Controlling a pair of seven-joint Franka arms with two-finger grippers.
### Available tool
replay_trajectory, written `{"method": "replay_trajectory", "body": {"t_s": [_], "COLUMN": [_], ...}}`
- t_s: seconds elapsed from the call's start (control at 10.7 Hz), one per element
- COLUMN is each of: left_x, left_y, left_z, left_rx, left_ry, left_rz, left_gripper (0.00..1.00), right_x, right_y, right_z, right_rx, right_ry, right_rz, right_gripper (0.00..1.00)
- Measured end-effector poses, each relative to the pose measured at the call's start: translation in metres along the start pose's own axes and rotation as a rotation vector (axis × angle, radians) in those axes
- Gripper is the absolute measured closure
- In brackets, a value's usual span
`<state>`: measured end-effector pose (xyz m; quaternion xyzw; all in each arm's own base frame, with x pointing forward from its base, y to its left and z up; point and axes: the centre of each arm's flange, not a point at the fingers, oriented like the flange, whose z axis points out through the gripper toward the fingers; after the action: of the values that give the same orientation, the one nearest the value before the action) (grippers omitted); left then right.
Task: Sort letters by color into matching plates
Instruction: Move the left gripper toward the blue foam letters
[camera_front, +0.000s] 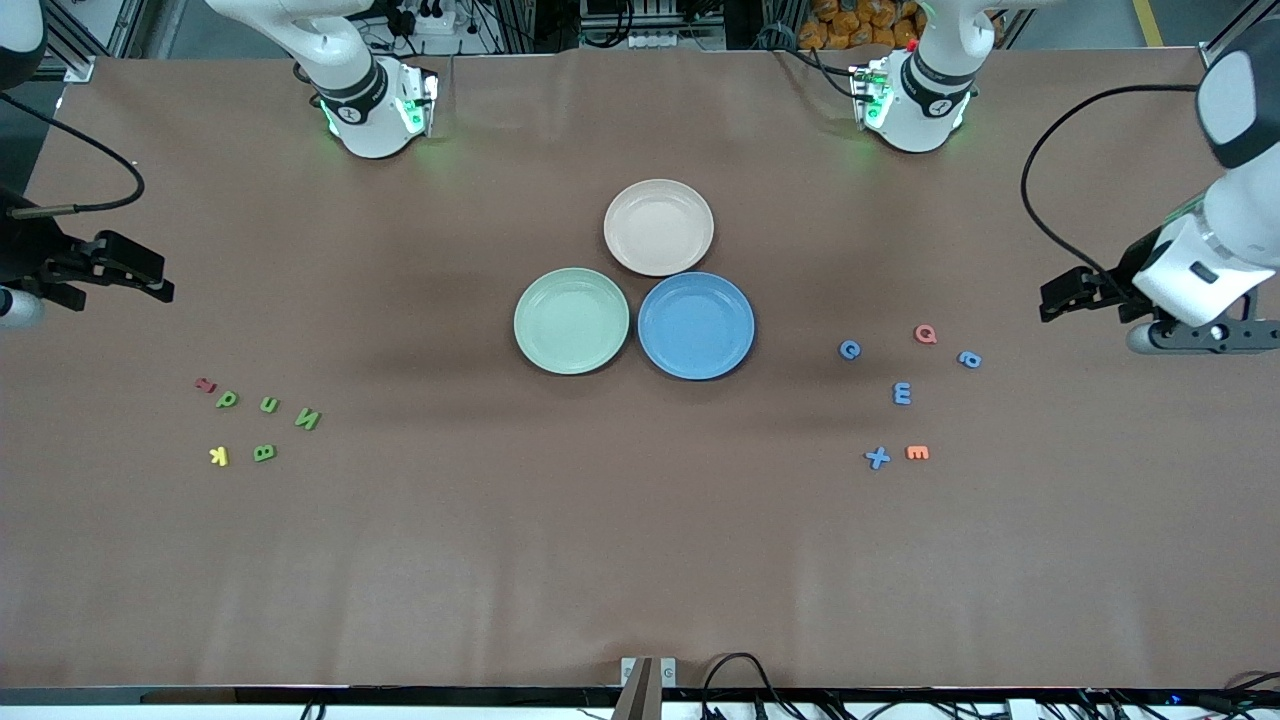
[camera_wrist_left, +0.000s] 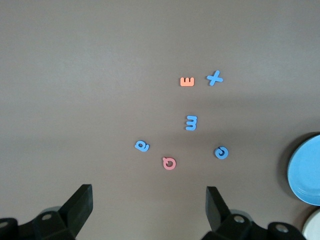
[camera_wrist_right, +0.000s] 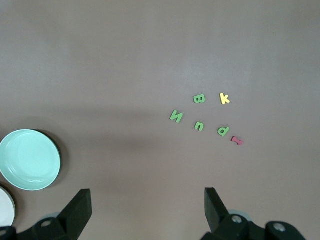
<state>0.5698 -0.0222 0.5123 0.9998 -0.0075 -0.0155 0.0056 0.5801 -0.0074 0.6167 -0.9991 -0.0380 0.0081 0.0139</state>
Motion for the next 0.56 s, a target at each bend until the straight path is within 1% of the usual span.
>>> {"method": "replay_trajectory", "body": {"t_s": [0.19, 0.28, 0.47, 0.56], "left_x": [0.002, 0.005, 0.014, 0.024], "left_y": [0.0, 0.002, 0.009, 0.014], "left_z": [0.026, 0.036, 0.06, 0.077], "left_rx": [0.0, -0.001, 0.0, 0.003], "left_ry": [0.015, 0.007, -0.023, -0.041], "left_rz": [0.0, -0.018, -0.104, -0.178], "left_gripper": [0.0, 0.0, 0.0, 0.0], "right_x": [0.0, 0.0, 0.0, 0.0], "right_y": [0.0, 0.0, 0.0, 0.0], "right_z": [0.0, 0.0, 0.001, 0.001], "right_rx": [0.0, 0.0, 0.0, 0.0], "right_ry": [0.0, 0.0, -0.001, -0.002], "right_rz": [0.0, 0.0, 0.0, 0.0], "right_gripper": [0.0, 0.0, 0.0, 0.0]}}
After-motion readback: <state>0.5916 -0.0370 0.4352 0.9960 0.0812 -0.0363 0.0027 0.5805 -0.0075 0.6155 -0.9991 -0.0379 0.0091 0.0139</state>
